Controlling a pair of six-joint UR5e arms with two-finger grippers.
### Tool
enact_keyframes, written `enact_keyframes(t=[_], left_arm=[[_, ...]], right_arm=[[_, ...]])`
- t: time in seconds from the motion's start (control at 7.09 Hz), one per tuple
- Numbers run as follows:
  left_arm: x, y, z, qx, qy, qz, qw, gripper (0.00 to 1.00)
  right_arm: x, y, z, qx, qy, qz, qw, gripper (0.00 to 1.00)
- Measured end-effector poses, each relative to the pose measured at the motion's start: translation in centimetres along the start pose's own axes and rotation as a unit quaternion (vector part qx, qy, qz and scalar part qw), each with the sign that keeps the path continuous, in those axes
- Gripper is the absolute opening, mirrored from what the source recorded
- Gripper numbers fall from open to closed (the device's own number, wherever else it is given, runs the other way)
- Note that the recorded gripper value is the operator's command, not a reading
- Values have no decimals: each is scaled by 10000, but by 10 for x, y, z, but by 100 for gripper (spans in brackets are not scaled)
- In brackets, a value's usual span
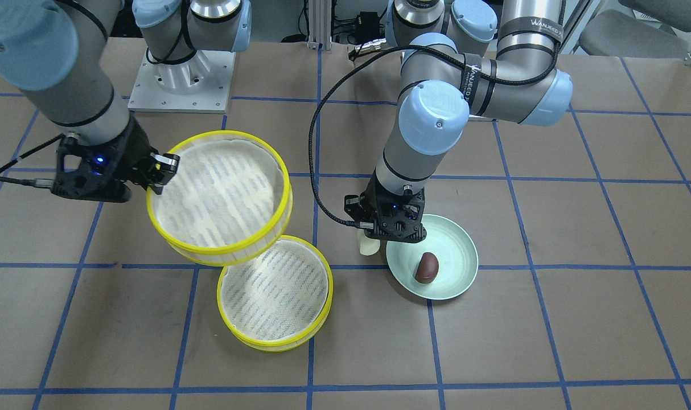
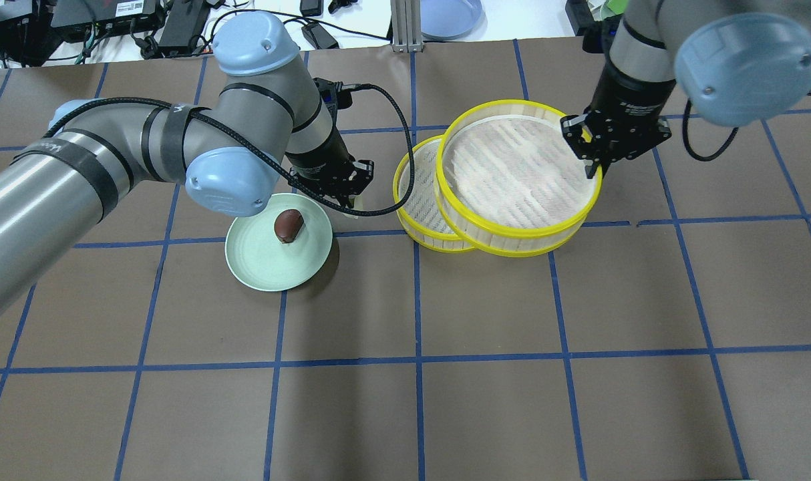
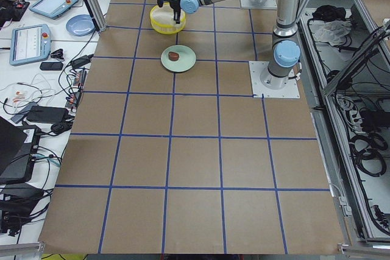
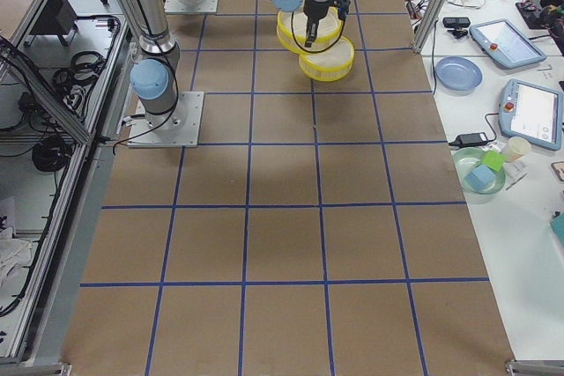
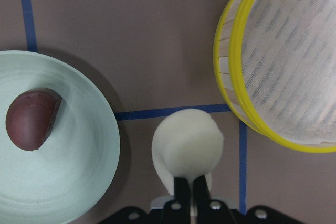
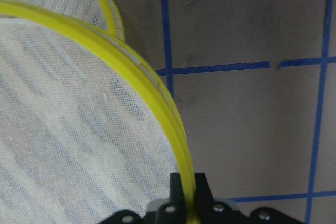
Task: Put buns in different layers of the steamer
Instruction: 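Set the top tier down away from the bottom tier with the right gripper, then lower the white bun into the bottom tier and open the left gripper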
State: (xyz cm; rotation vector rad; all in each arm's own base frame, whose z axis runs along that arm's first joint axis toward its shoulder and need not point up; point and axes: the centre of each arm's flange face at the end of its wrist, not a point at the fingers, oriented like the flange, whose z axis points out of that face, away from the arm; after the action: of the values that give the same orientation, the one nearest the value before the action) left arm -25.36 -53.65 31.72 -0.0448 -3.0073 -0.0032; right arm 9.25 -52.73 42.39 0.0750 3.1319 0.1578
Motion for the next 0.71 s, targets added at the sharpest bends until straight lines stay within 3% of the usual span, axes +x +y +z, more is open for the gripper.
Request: enact_keyframes(t=[0.14, 0.28, 0.56, 0.71], left_arm=[[7, 0, 0, 33, 79, -207, 9997, 7], [17, -5, -4, 118, 418, -546, 9976, 7], [42, -33, -10, 366, 1384, -1299, 9811, 7], [53, -47, -9, 400, 1699, -1531, 9727, 7]], right_arm=[[43, 4, -9, -79, -12, -167, 9998, 0], [84, 10, -15, -159, 1, -330, 9993, 0], [128, 16, -19, -271, 46, -537, 9982, 0], [134, 19, -19, -331, 90, -585, 9977, 0]])
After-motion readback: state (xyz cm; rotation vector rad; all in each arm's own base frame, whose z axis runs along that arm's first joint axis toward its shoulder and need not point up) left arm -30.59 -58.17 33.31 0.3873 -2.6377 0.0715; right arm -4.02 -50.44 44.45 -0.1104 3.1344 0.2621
